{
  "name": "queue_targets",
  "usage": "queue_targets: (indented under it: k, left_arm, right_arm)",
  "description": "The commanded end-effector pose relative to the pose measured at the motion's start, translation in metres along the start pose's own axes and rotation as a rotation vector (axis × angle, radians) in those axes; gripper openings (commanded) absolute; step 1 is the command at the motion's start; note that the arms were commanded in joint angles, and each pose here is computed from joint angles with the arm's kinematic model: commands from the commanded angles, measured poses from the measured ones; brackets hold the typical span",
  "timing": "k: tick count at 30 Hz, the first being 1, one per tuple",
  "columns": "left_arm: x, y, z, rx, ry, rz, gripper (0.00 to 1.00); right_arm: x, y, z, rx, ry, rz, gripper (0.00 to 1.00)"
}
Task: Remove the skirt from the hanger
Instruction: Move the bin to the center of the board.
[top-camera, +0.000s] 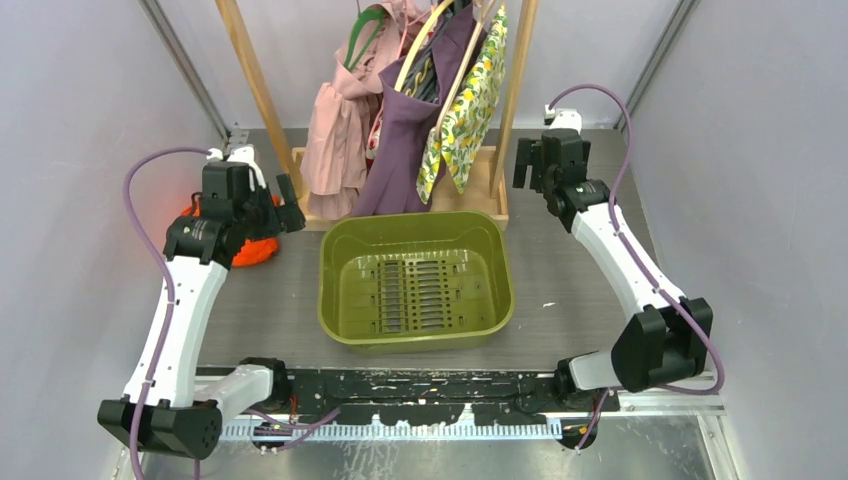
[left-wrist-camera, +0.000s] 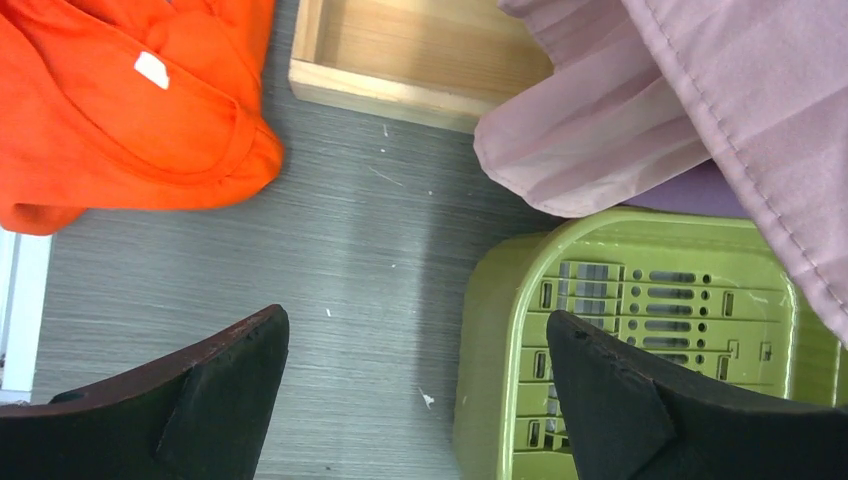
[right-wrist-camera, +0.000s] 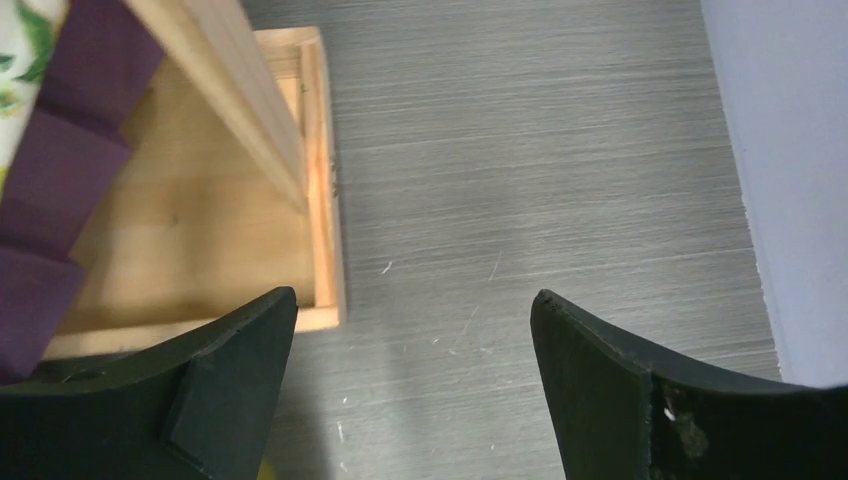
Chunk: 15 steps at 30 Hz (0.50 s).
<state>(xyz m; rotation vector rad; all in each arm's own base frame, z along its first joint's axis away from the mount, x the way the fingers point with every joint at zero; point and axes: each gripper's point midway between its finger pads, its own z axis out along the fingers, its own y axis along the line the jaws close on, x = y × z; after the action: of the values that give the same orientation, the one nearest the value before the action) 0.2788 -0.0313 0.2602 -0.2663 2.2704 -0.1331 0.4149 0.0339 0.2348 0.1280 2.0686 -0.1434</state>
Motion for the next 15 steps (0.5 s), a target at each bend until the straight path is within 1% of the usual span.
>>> queue_targets:
  k: [1, 4, 5, 10, 13, 15]
  left_arm:
    - [-0.004, -0.014, 0.001, 0.083, -0.008, 0.042, 0.99]
    - [0.001, -0.022, 0.001, 0.139, 0.005, 0.062, 0.99]
    - [0.006, -0.028, 0.001, 0.178, 0.021, 0.073, 0.99]
    - [0.029, -0.055, -0.002, 0.368, 0.071, 0.092, 0.99]
    - [0.027, -0.066, -0.01, 0.434, 0.035, 0.109, 0.99]
    - [0.028, -0.067, -0.013, 0.441, 0.025, 0.122, 0.99]
  right_arm:
    - [-0.013, 0.002, -0.032, -0.025, -0.039, 0.042, 0.91]
    - [-0.009, 0.005, -0.051, -0.044, -0.036, 0.037, 0.9]
    - [-0.006, 0.007, -0.057, -0.06, -0.027, 0.039, 0.88]
    - [0.018, 0.028, -0.077, -0.16, 0.057, 0.013, 0.76]
    - [0.028, 0.038, -0.089, -0.202, 0.103, -0.019, 0.71]
    - [0.034, 0.05, -0.099, -0.255, 0.129, -0.036, 0.63]
